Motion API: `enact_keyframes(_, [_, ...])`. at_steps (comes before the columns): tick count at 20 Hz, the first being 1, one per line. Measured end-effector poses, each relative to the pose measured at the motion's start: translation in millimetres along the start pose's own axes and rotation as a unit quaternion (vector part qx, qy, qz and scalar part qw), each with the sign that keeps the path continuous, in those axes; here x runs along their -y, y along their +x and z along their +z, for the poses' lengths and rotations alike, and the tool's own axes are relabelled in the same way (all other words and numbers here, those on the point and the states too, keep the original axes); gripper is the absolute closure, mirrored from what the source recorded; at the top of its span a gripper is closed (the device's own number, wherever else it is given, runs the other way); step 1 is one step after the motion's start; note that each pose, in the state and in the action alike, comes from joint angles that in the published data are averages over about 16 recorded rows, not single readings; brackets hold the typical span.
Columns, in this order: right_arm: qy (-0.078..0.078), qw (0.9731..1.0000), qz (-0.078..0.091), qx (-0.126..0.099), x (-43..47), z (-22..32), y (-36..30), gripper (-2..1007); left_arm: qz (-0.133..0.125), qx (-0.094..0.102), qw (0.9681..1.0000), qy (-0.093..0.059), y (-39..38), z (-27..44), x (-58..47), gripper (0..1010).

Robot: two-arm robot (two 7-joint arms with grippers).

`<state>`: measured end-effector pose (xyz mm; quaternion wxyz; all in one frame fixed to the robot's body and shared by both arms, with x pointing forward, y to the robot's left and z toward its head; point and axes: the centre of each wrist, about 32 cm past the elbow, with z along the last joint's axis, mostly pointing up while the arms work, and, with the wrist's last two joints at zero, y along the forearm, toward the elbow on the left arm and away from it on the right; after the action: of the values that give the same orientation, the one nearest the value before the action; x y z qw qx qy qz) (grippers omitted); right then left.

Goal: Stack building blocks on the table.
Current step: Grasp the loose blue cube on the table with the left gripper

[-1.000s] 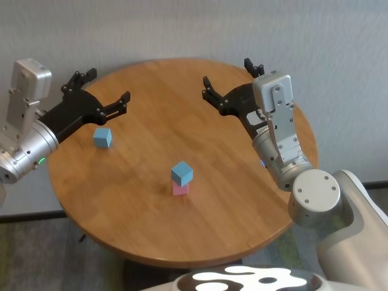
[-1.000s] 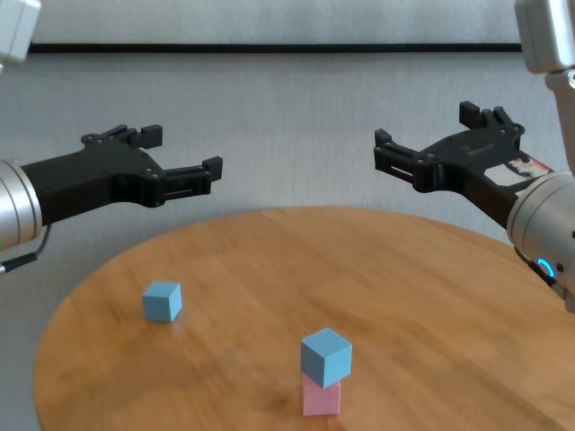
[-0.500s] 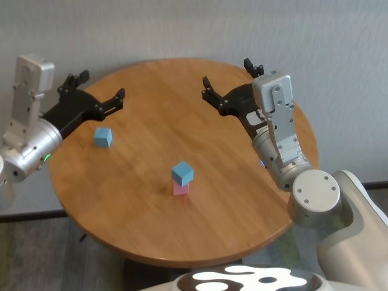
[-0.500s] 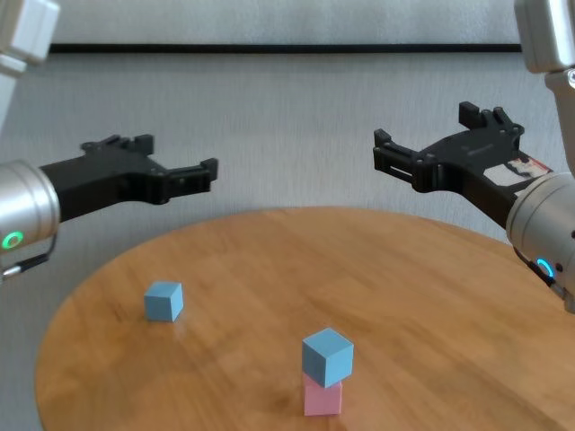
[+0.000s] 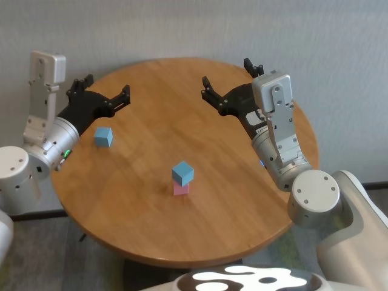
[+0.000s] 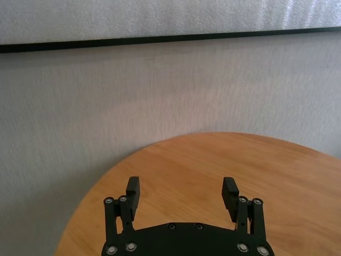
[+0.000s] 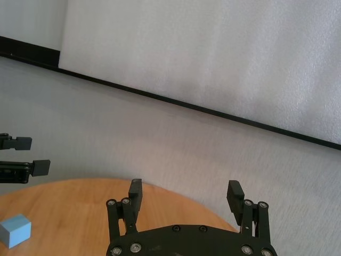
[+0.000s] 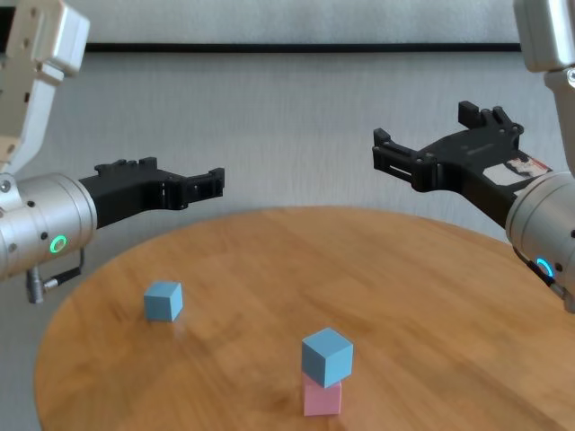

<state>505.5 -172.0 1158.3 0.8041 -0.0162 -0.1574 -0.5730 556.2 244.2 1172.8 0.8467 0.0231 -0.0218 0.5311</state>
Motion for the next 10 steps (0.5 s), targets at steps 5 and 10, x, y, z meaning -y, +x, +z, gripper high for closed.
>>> enact_keyframes(5, [0.000,1.0000,0.000,0.000,0.0,0.1,-0.2,0,0.025,-0.025,0.9992,0.021,-13.0,-1.5,3.3,10])
enact_keyframes(10, [0.000,1.0000,0.000,0.000,0.1,0.2,-0.4,0,0.040,-0.037,0.9976,0.043,-22.5,-2.6,2.6,10])
